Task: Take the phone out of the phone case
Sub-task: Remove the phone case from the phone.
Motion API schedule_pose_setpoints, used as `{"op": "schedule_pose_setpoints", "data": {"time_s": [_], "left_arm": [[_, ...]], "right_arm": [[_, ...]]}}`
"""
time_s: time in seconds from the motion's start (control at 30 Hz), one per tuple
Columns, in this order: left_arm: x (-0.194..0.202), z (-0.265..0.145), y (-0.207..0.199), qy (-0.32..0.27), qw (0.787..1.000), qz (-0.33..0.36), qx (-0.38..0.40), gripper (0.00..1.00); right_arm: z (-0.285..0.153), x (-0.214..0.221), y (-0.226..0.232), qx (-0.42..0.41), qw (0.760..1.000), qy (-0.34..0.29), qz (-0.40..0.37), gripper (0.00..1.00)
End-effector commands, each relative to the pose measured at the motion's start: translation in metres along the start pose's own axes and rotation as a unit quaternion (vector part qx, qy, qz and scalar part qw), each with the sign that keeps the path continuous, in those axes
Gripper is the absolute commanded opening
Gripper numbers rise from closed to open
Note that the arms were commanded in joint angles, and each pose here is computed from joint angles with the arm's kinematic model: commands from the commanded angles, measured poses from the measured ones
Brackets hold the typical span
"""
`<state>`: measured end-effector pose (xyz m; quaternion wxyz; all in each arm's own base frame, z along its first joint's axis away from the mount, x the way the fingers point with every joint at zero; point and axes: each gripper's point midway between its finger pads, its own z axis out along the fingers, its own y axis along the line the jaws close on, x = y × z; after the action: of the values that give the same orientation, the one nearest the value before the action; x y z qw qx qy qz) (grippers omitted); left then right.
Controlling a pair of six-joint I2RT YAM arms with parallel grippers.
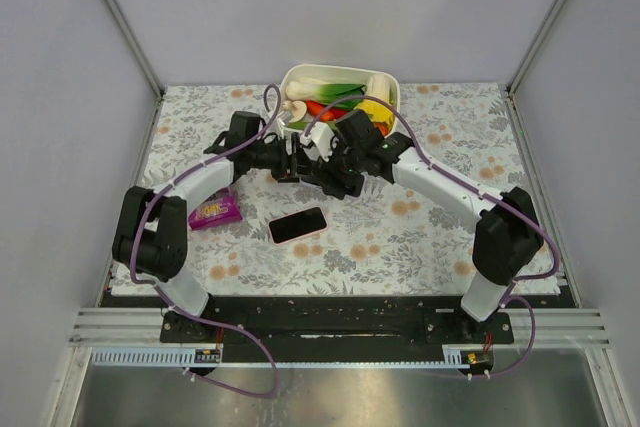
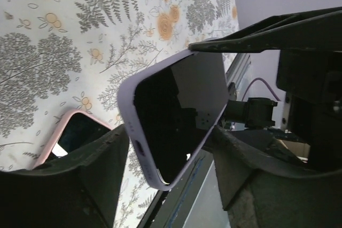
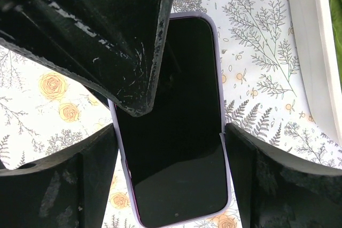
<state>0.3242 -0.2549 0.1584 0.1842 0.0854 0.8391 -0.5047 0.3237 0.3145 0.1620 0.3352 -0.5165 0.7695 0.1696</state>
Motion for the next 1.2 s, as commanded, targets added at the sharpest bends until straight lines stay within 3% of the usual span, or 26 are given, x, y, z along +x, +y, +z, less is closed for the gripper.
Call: {"op": "schedule_pose_setpoints", "data": {"time_s": [0.0,0.5,0.6,0.63,0.83,0.9,1.17], "left_arm": [[-0.013,0.002,-0.023,0.0,0.999,0.006,0.049,0.63],[-0.01,0.014,-0.023,0.017,0.997,-0.012,0.07,0.26],[-0.01,0.015,-0.022,0.018,0.997,-0.015,0.07,0.02],[-0.009,0.015,-0.021,0.02,0.997,-0.017,0.07,0.0],[-0.011,0.01,-0.026,0.016,0.997,0.002,0.074,0.0],[-0.011,0.007,-0.029,0.015,0.997,0.011,0.078,0.0],[-0.031,-0.022,-0.027,-0.008,0.994,0.075,0.073,0.0]], "right_arm": [[-0.018,-0.034,-0.014,0.053,0.997,-0.061,-0.016,0.0],[-0.016,-0.033,-0.017,0.076,0.994,-0.072,-0.009,0.0],[-0.015,-0.032,-0.015,0.073,0.995,-0.073,-0.004,0.02],[-0.014,-0.031,-0.013,0.072,0.995,-0.074,-0.003,0.04],[-0.017,-0.025,-0.009,0.07,0.995,-0.075,0.015,0.38],[-0.021,-0.025,-0.006,0.068,0.994,-0.078,0.018,0.58],[-0.032,-0.016,0.01,0.04,0.996,-0.07,0.034,0.83]]}}
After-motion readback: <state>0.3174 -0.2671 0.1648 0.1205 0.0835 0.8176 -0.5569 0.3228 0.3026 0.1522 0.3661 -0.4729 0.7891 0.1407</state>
